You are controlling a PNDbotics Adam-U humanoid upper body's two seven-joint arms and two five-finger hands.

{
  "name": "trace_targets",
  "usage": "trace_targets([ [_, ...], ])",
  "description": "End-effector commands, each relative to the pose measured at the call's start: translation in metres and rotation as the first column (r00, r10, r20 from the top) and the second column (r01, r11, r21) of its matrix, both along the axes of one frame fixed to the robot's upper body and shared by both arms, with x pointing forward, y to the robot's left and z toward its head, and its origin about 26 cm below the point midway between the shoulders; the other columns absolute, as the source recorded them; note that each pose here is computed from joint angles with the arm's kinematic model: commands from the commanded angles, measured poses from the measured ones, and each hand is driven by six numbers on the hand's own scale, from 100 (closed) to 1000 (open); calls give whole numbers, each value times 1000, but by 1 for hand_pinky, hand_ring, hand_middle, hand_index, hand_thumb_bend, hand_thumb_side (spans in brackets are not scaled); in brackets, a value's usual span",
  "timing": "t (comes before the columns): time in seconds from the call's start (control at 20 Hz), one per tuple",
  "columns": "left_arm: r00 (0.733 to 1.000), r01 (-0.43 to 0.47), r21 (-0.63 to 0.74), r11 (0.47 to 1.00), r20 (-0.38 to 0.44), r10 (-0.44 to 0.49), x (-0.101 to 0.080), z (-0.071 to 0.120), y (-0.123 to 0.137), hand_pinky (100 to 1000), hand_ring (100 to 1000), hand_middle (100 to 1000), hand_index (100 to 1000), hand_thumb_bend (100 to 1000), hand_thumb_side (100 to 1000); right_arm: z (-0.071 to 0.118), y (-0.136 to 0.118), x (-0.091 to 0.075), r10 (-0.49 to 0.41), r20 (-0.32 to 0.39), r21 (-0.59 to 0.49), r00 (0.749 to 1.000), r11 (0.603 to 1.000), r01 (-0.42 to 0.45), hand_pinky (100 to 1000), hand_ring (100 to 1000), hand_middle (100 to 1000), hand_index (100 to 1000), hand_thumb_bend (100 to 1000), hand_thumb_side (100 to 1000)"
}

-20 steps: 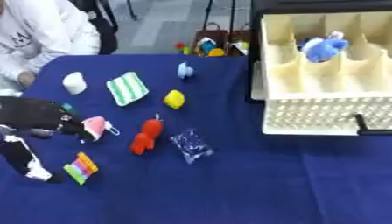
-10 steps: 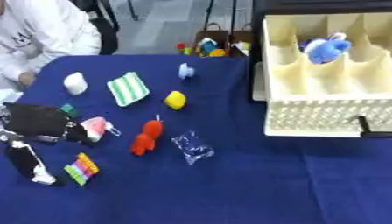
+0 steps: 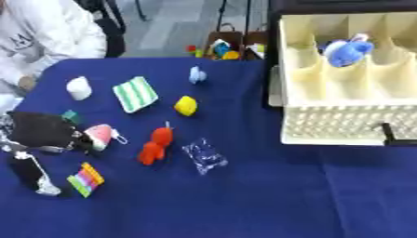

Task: Pick up objects from table and place into drawer.

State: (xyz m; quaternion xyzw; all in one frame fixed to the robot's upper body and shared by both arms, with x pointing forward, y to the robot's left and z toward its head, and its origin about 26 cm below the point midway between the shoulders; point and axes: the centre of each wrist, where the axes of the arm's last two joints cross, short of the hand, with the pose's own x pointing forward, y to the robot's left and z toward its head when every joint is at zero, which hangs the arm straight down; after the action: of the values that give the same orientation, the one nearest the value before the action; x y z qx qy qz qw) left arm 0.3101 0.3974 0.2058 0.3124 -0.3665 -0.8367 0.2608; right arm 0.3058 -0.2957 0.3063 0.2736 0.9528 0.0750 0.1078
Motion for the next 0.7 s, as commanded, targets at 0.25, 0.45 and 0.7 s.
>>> trace_targets([
  [0.25, 998, 36, 87, 996, -50, -32, 3, 7, 5, 630, 691, 662, 873, 440, 662, 8, -1, -4, 4, 55, 7, 998, 1000, -5, 649, 705, 671, 757, 100, 741],
  [0.45, 998, 31, 73, 997, -59, -27, 4, 2, 7, 620, 683, 646, 865, 420, 674, 8, -1, -4, 2, 55, 12, 998, 1000, -2, 650, 706, 671, 757, 100, 741],
  [0.7, 998, 24, 59, 998, -56, -20, 6, 1, 9, 602, 669, 627, 835, 378, 652, 8, -1, -4, 1, 55, 15, 998, 1000, -2, 650, 706, 671, 758, 100, 741],
])
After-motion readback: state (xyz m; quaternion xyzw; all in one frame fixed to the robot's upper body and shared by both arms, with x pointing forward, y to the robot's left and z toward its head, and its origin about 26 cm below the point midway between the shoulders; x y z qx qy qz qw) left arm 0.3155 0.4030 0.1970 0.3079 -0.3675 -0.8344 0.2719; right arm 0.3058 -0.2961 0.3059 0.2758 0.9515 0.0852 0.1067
